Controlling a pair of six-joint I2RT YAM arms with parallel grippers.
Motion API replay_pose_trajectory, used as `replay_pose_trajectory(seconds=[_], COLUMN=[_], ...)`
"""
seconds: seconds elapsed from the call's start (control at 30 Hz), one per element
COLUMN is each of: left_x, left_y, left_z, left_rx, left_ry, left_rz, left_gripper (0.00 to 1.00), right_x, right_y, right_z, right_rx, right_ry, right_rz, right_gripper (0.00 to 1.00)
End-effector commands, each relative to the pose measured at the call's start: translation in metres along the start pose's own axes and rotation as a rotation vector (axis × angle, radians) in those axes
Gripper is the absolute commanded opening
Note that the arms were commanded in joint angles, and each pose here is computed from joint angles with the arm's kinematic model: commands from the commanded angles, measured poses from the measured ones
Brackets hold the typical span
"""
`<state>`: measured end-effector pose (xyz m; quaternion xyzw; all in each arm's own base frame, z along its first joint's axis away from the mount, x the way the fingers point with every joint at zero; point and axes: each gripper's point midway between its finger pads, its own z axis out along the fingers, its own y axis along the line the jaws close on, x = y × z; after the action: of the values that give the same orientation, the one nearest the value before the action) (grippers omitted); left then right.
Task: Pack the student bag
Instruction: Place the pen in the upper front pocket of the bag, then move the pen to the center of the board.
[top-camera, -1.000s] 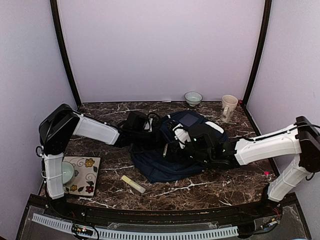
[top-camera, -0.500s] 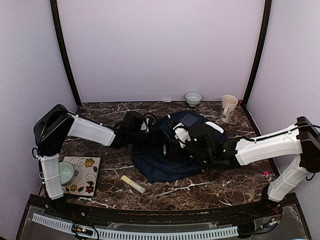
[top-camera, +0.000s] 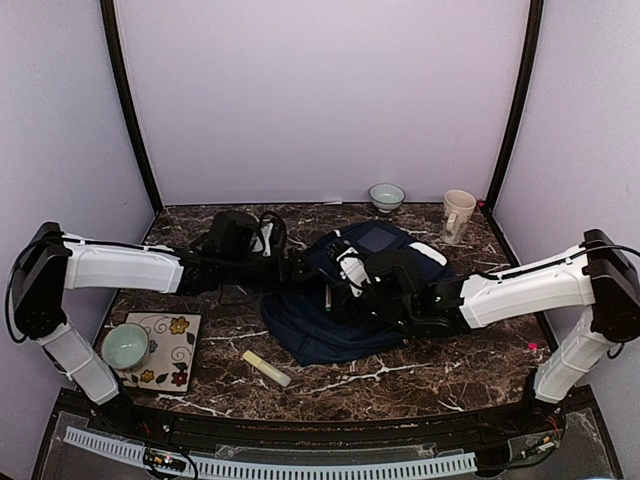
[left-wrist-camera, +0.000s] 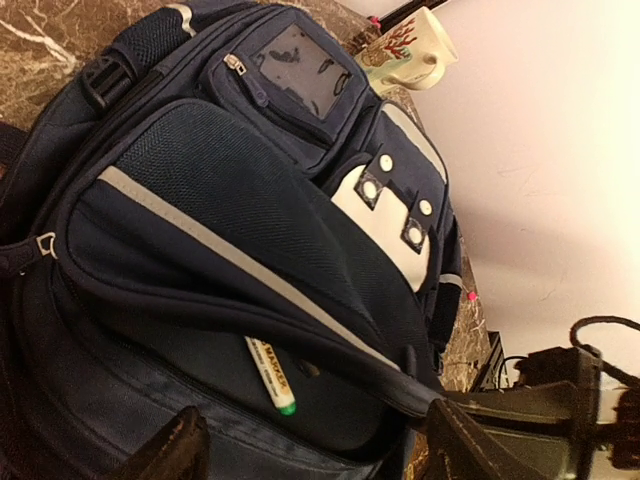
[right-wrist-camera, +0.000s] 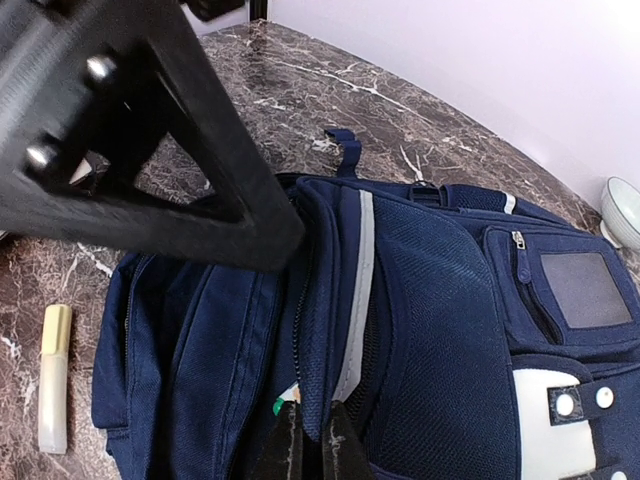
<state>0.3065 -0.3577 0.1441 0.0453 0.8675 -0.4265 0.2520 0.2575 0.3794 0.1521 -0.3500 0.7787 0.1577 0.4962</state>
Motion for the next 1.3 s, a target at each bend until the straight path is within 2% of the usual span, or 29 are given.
replay_pose_trajectory(seconds=[0.0,0.27,0.47,0.57,0.7,0.83,1.07,1.17,1.27], left_x=[0.009,0.024,0.035,0.041,0.045,0.060,0.105,0.108,0.135], left_y=[-0.002,0.004,0.013,0.012,0.017,0.021,0.031,0.048,0.055], left_z=[-0.032,-0.078,-0.099,-0.104,-0.096,-0.088,-0.080,-0.081,-0.082], left_rx=[-0.061,-0.227,-0.297,-0.308,-0.306,-0.341,-0.404,-0.467,-0.381], left_ry=[-0.005,-0.014,0.064,0.062,0.049,0.109,0.251,0.306,0.471], left_rz=[0.086,0.283,0.497,0.586,0.629,0.733,1.183,1.285,1.331], left_gripper=[0.77,0.73,0.66,0.66,0.66,0.65,0.61,0.61,0.61], right_x=[-0.027,-0.011,0.002,0.005,0.006,-0.002,-0.002,-0.003,-0.003], right_y=[0.007,0.005,0.006,0.006,0.006,0.004,0.004,0.007,0.006], right_z=[0.000,0.005,0.005,0.005,0.005,-0.003,-0.004,-0.004,-0.006], right_rx=[-0.014,0.000,-0.010,-0.008,-0.010,-0.014,-0.016,-0.032,-0.035], right_ry=[-0.072,-0.031,-0.015,-0.005,-0.004,-0.023,-0.041,-0.037,-0.042], right_rz=[0.029,0.042,0.057,0.056,0.052,0.057,0.057,0.051,0.052], right_gripper=[0.00,0.00,0.00,0.00,0.00,0.00,0.00,0.00,0.00])
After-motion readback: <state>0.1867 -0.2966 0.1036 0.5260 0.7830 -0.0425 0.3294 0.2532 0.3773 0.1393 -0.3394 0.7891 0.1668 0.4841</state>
